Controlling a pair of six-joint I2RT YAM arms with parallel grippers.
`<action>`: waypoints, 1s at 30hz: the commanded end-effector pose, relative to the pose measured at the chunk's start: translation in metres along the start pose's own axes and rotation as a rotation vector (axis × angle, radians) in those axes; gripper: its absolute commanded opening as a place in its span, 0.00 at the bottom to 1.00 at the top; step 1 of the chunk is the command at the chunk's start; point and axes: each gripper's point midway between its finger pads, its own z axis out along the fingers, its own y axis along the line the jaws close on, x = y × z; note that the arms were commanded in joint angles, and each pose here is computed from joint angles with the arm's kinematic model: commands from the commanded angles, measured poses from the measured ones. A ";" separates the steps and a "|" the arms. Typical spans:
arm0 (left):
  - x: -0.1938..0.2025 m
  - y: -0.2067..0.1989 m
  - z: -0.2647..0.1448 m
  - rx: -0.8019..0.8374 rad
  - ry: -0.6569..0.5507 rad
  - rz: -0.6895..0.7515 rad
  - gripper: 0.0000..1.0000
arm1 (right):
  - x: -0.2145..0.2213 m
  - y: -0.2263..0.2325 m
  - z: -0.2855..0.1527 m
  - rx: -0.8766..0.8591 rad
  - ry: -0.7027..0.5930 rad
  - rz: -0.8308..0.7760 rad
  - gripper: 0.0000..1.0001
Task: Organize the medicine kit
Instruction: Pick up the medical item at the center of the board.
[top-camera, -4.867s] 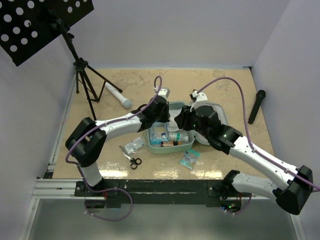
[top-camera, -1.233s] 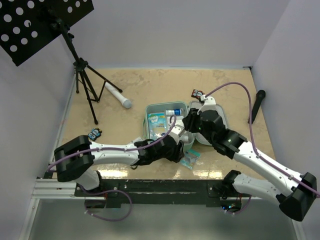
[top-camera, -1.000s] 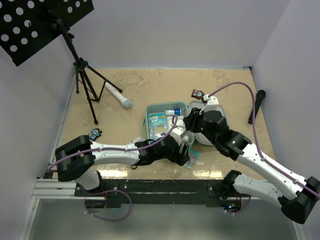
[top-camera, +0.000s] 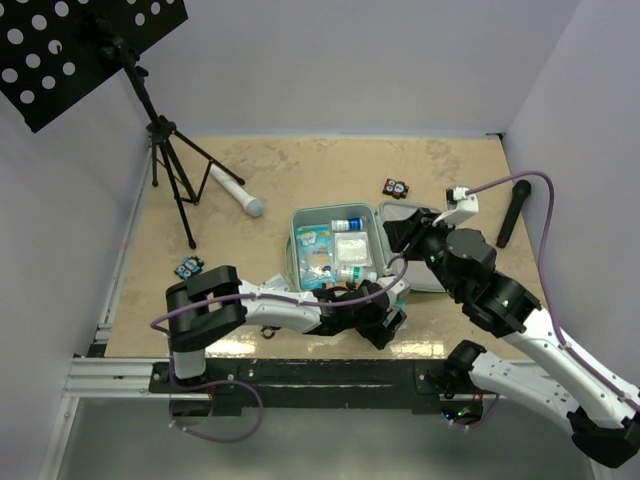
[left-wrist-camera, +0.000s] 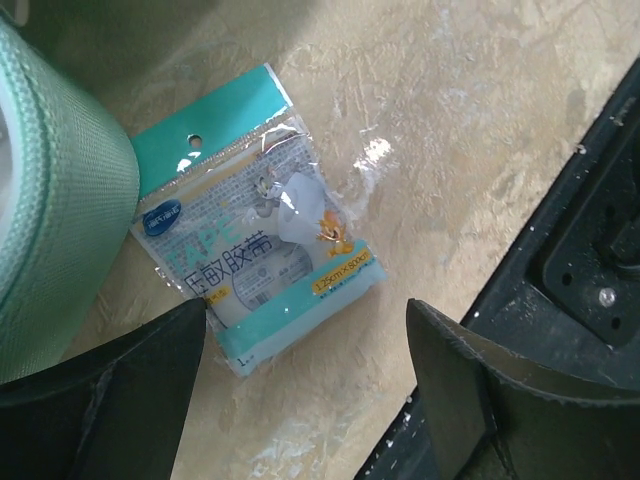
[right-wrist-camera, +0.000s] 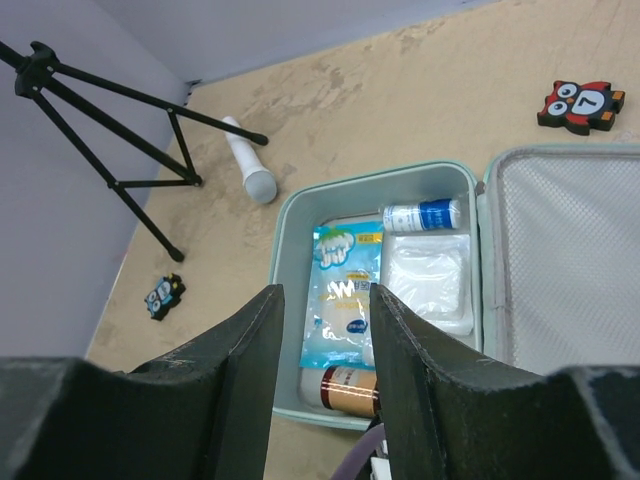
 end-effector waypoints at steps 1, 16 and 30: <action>-0.009 0.008 0.003 -0.090 -0.026 0.016 0.85 | -0.016 0.005 -0.003 -0.002 -0.049 0.029 0.45; -0.033 0.020 -0.002 -0.263 -0.048 -0.083 0.87 | -0.016 0.001 -0.007 0.005 -0.058 0.043 0.45; -0.022 0.017 0.021 -0.304 0.040 -0.074 0.87 | -0.017 -0.001 -0.006 0.014 -0.063 0.040 0.45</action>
